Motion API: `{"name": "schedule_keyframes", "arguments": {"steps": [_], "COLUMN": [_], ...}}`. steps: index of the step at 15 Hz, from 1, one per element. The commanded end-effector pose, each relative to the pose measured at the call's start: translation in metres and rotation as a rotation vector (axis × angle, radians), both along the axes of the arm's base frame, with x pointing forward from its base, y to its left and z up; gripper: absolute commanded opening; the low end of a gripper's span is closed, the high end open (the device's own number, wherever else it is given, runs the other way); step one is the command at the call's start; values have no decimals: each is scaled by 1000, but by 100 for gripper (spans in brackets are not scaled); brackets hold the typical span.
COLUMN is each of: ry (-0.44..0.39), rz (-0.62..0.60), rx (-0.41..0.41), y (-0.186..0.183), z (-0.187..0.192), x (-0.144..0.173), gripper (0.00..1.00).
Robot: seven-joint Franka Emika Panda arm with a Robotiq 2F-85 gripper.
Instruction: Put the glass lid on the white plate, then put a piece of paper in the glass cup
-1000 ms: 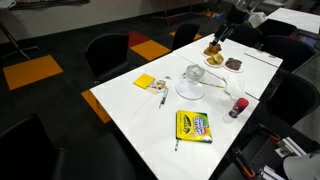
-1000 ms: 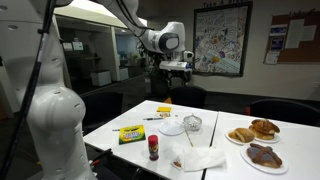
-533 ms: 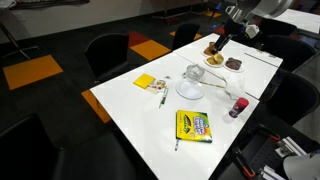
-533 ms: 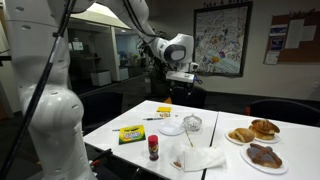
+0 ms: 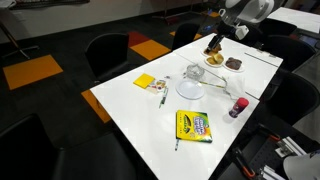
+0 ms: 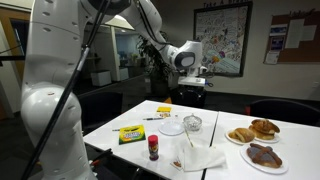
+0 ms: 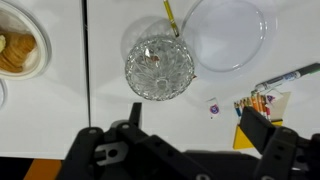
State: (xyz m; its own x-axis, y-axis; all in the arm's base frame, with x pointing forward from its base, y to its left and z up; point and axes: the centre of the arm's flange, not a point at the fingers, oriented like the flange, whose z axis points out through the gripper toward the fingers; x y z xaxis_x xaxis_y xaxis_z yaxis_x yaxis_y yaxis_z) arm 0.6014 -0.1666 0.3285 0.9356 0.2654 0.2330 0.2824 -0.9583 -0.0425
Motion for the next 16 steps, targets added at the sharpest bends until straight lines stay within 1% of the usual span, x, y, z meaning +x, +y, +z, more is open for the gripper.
{"name": "schedule_keyframes", "arguments": {"steps": [1,5,7,11,13,16], "ry": [-1,30,44,67,78,101], "rz": [9,15,27,79,93,72], "rx": [-6,-6,-7,-20,-34,-74], "y": [-14,-17,-8,18,26,26], "z": [-29,-56,-70,-90,-98,-106], "x": [35,51,61,71,75,79], "gripper": [100,100,100,100,100,100]}}
